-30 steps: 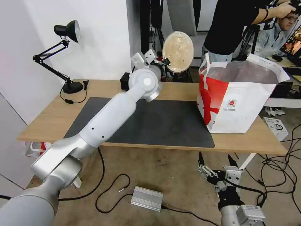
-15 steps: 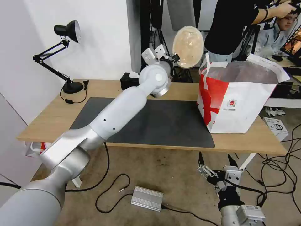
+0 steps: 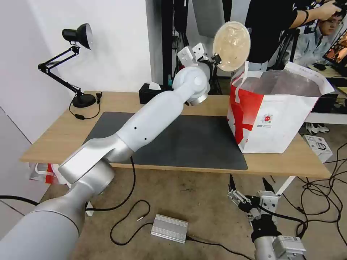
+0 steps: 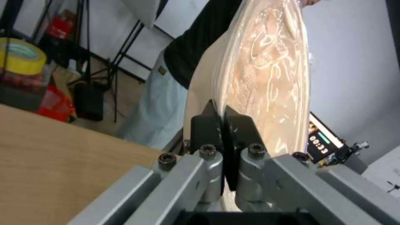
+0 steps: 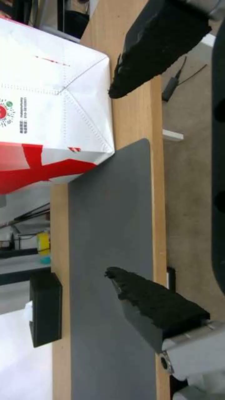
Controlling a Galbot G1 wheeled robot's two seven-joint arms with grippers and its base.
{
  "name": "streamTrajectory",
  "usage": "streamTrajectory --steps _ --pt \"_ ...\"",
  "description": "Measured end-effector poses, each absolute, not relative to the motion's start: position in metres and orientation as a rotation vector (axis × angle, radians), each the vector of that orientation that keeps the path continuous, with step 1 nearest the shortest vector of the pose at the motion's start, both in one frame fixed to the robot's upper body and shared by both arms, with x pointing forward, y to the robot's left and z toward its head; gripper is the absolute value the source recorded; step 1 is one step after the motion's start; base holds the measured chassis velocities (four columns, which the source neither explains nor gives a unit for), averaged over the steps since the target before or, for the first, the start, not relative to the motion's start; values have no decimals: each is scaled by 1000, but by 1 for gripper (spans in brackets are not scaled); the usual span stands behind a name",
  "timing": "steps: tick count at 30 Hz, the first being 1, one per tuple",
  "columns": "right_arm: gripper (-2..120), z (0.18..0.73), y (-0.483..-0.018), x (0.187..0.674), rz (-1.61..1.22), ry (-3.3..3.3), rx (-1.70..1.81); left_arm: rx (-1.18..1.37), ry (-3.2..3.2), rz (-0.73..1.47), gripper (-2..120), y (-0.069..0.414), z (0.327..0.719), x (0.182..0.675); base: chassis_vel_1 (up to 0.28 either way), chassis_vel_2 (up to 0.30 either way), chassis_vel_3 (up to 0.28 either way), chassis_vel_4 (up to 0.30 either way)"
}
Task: Pick up the trash from the table and place it into the takeout bag.
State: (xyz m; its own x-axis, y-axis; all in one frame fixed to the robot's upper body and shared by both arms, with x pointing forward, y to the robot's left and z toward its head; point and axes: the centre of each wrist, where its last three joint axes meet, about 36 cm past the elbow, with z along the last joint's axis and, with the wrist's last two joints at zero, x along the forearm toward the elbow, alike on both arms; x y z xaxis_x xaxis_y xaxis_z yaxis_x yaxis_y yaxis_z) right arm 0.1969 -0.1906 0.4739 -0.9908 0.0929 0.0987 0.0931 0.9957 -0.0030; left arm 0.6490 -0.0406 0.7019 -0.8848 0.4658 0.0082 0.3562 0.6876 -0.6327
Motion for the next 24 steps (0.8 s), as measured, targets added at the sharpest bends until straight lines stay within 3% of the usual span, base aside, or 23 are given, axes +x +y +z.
streamTrajectory --steps 24 --pt "100 474 -191 197 -2 -3039 -142 -716 -2775 972 0 -53 722 668 0 0 0 0"
